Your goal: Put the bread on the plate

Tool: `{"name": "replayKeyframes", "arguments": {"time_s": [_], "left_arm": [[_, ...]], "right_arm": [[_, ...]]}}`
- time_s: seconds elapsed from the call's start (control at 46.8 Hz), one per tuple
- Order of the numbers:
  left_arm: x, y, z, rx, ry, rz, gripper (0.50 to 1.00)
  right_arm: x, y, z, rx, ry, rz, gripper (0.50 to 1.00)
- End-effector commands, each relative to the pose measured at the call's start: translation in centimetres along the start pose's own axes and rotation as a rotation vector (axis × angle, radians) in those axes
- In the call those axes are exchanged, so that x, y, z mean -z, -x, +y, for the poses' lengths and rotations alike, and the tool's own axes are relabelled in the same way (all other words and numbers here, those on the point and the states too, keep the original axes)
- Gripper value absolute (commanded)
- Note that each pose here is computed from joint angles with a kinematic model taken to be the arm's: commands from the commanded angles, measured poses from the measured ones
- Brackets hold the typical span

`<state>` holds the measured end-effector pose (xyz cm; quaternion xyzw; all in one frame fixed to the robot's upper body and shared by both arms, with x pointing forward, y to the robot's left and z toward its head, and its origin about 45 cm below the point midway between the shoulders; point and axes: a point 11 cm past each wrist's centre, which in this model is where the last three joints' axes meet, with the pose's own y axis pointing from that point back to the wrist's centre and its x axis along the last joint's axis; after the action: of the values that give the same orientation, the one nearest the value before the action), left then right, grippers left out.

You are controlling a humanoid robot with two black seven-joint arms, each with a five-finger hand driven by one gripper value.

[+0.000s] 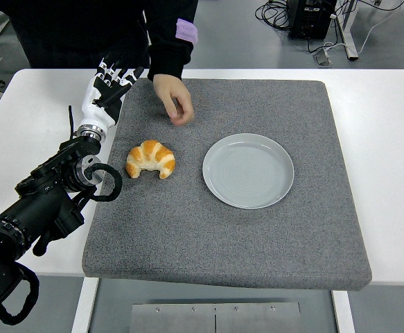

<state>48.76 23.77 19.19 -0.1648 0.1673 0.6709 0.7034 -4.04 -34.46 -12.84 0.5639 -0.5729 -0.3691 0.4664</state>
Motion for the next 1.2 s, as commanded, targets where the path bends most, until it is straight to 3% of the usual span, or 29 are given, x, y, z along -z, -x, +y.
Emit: {"name": "replayKeyframes", "arguments": {"time_s": [0.0,1.175], "left_arm": [[-0.03,-0.03,-0.01,-0.003,0.001,0.003,0.972],[-0.27,0.01,-0.1,0.006,0.003,-0.012,0.972]], "right_arm": [[0.0,0.03,0.0,0.001,0.0,0.0,1.0],[0.0,0.03,0.0,0.001,0.0,0.0,1.0]]}}
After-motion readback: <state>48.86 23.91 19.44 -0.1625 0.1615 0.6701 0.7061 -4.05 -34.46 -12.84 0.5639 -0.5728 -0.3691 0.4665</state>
